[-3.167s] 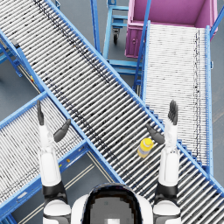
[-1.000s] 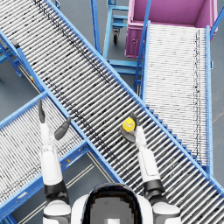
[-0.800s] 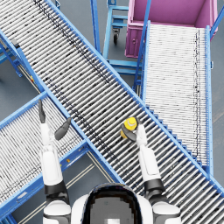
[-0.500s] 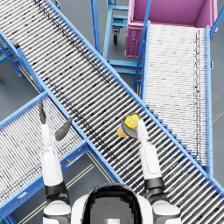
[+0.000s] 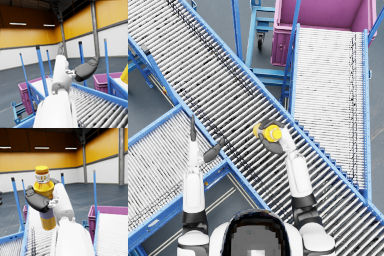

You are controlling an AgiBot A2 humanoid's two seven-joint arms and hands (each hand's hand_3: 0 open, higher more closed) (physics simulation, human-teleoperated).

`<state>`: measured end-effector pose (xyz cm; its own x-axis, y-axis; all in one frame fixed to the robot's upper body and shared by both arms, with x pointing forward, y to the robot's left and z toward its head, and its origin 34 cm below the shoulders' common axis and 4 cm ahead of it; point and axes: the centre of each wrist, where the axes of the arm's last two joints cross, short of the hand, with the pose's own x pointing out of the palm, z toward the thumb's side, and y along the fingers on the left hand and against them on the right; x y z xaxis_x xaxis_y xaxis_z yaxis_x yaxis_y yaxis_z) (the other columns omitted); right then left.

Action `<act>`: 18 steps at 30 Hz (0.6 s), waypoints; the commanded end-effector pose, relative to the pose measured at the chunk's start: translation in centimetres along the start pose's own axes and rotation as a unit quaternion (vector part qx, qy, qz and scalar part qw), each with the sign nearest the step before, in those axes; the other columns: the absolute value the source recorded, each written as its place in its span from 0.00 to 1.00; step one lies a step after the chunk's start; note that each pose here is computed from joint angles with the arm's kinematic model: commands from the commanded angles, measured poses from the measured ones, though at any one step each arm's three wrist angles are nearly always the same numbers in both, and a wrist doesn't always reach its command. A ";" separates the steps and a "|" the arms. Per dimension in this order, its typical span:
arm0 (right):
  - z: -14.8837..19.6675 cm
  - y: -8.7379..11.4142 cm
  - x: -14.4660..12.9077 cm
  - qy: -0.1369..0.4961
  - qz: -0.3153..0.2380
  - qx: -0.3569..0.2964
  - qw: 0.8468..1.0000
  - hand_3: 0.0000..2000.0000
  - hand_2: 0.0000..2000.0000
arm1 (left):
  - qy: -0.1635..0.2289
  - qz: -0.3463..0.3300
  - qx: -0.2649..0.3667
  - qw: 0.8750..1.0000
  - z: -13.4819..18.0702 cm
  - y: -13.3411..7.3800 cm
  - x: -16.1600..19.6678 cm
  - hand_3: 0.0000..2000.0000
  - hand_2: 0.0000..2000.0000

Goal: Pick up the oil and place it on the left assembly line, put the cola on the right, and keep Sprite still

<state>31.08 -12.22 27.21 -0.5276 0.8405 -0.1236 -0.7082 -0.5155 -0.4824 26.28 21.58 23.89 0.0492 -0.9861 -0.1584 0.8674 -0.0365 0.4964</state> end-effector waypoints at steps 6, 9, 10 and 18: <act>2.2 -1.6 1.7 0.003 0.025 -0.042 0.999 1.00 1.00 | 0.015 -0.113 0.000 0.993 0.0 -1.5 5.9 0.00 0.00; 2.7 -1.5 2.6 0.002 0.037 -0.053 0.998 1.00 1.00 | 0.036 -0.143 0.010 0.989 0.2 -1.6 7.9 0.00 0.00; 2.6 -1.4 3.0 0.000 0.043 -0.051 0.998 1.00 1.00 | 0.036 -0.151 0.014 0.988 0.3 -1.3 8.6 0.00 0.00; 0.9 0.8 6.1 -0.010 0.098 -0.020 0.995 1.00 1.00 | 0.025 -0.165 0.034 0.985 1.2 0.1 10.9 0.00 0.00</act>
<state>27.57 -8.03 26.95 -0.6452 0.7418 -0.1828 -0.5956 -0.6383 -0.4877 25.98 11.19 22.49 -0.1997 -0.9086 -0.3668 0.8192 -0.3602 0.4463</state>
